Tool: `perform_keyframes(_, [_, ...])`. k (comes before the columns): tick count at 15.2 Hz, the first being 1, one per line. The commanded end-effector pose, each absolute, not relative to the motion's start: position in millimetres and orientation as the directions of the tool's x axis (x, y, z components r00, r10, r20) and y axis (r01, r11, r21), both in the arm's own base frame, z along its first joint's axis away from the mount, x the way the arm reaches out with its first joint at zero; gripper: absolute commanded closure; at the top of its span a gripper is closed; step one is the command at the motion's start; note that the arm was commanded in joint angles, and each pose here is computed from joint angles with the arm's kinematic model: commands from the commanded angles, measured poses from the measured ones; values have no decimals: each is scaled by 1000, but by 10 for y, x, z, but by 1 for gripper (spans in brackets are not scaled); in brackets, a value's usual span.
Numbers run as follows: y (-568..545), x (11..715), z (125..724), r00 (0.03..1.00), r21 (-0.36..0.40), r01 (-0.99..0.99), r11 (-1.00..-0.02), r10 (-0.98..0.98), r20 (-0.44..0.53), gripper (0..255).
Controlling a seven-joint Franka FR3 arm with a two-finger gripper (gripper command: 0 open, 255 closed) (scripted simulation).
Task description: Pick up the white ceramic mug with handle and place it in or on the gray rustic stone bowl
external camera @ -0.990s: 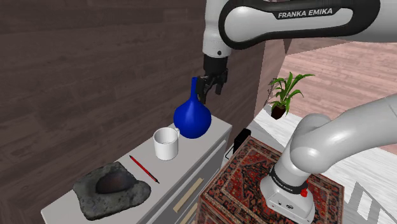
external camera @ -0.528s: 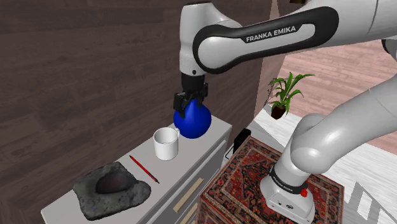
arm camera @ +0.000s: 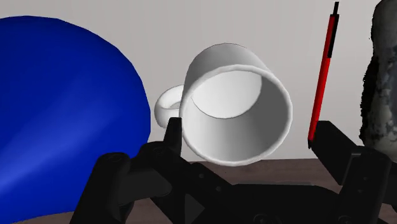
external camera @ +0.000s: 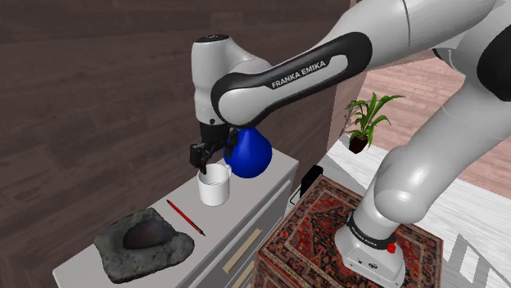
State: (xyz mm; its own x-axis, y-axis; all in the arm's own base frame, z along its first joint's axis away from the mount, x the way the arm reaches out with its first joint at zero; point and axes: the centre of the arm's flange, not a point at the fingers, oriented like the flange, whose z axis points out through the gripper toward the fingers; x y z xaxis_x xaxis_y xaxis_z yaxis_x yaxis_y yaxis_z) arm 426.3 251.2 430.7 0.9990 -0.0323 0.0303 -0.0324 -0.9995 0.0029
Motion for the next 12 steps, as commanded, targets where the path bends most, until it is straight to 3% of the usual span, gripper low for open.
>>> perform_keyframes(1, [2715,4333,4186,999,0,-34,-999,-34,36,0])
perform_keyframes(12, [2948,4471,3617,999,-2,-35,-999,-35,41,0])
